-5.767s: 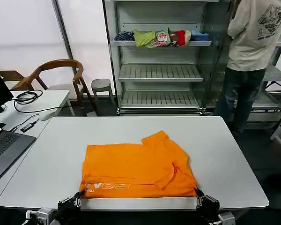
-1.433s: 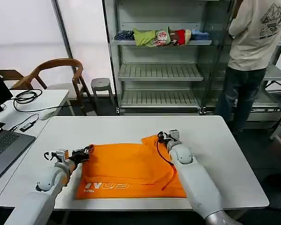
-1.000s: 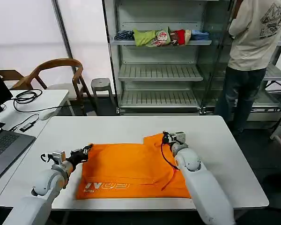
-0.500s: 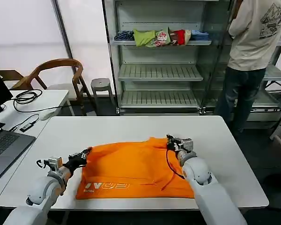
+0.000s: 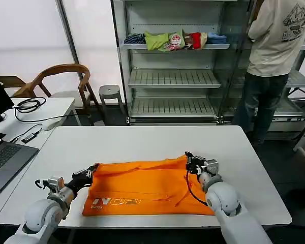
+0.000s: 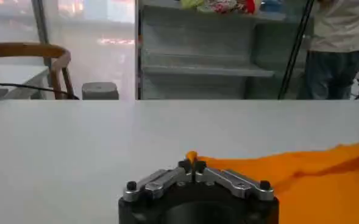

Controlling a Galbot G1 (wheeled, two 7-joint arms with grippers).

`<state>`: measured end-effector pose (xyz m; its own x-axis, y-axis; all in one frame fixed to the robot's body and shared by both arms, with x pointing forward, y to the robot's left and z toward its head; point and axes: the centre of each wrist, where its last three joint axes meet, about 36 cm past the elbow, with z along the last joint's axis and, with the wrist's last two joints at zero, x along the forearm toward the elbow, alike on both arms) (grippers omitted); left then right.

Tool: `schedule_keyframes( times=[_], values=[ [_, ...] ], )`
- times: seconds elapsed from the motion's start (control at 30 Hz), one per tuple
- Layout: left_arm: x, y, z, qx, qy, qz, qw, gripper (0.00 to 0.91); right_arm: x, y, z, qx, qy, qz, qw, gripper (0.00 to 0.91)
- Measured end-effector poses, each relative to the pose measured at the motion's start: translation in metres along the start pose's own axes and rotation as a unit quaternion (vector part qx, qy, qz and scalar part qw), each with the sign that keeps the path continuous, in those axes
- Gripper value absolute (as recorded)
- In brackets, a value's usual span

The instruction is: Fold and organize the clothes.

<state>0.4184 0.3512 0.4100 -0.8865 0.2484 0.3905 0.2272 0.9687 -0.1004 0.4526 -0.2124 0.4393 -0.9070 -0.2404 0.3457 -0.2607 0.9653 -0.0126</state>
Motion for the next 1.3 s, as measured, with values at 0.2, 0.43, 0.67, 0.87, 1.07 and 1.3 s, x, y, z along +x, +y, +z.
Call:
schedule_keyframes(
  times=[0.2,0.43,0.67,0.87,1.07,1.3],
  values=[
    [0.008,-0.001,0.002,0.001,-0.003,-0.001,1.000,0.030,0.013,0.001,0.005,-0.002,0.001,-0.001,1.000,0.000],
    [0.019,0.000,0.005,0.001,-0.004,-0.004,1.000,0.030,0.024,0.003,0.009,-0.004,0.002,-0.003,1.000,0.000],
    [0.027,0.000,0.013,0.002,0.000,-0.004,1.000,0.030,0.036,0.005,0.010,-0.004,0.002,-0.004,1.000,0.000],
    [0.032,0.000,0.017,0.003,0.001,-0.005,1.000,0.030,0.050,0.007,0.010,-0.002,-0.001,-0.006,1.000,0.000],
    [0.035,-0.006,0.022,0.004,0.003,-0.002,1.000,0.030,0.059,0.005,0.014,-0.007,0.001,-0.006,1.000,0.000],
    [0.037,-0.007,0.025,0.002,0.006,-0.004,1.000,0.030,0.064,0.005,0.021,-0.013,0.008,-0.004,1.000,0.000]
  ],
)
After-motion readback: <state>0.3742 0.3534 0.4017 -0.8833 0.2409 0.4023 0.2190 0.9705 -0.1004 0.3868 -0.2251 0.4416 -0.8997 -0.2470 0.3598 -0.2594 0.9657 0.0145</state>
